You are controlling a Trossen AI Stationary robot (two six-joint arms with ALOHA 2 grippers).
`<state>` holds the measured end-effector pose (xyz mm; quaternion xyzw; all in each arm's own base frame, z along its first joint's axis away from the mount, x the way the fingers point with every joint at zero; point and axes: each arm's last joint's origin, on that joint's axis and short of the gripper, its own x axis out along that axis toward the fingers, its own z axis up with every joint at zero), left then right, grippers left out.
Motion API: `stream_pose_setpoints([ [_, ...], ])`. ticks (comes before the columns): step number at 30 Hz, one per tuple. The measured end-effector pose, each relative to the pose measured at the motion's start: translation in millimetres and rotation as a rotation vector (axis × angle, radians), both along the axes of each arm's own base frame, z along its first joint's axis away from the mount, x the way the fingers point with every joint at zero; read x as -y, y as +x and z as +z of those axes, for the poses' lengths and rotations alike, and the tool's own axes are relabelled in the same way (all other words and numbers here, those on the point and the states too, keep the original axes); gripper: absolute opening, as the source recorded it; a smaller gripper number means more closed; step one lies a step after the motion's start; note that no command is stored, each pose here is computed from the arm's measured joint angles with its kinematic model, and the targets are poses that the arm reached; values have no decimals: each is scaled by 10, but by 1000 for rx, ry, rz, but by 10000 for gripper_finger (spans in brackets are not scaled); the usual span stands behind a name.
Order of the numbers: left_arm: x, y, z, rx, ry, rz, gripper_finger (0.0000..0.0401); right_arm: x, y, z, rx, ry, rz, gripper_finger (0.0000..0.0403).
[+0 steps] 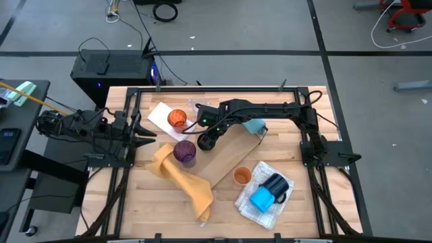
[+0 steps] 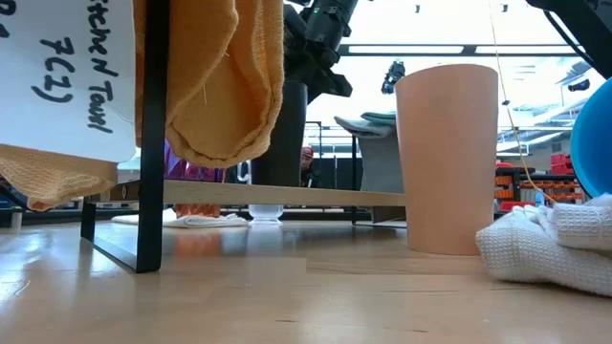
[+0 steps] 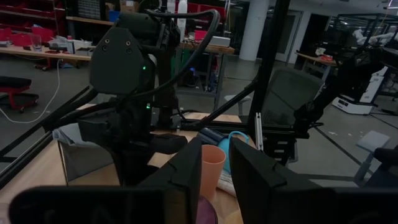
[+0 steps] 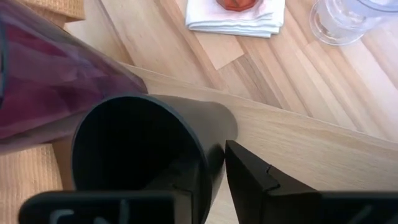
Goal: Stack small to large cups/mugs on shelf
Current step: Put the black cup on the shelf
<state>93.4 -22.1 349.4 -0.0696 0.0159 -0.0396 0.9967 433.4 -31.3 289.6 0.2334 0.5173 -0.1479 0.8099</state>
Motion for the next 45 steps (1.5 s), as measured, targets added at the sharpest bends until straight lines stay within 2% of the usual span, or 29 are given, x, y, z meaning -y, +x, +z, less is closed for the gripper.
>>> stream_pose_setpoints([
  [27,0,-1,-13,-13,4,0,89,28,36,18,42,-18,-14,84],
  [41,0,0,-14,-13,0,0,94,3,34,17,42,23,9,84],
  [45,0,-1,-13,-13,-3,0,89,31,40,91,66,17,10,84],
])
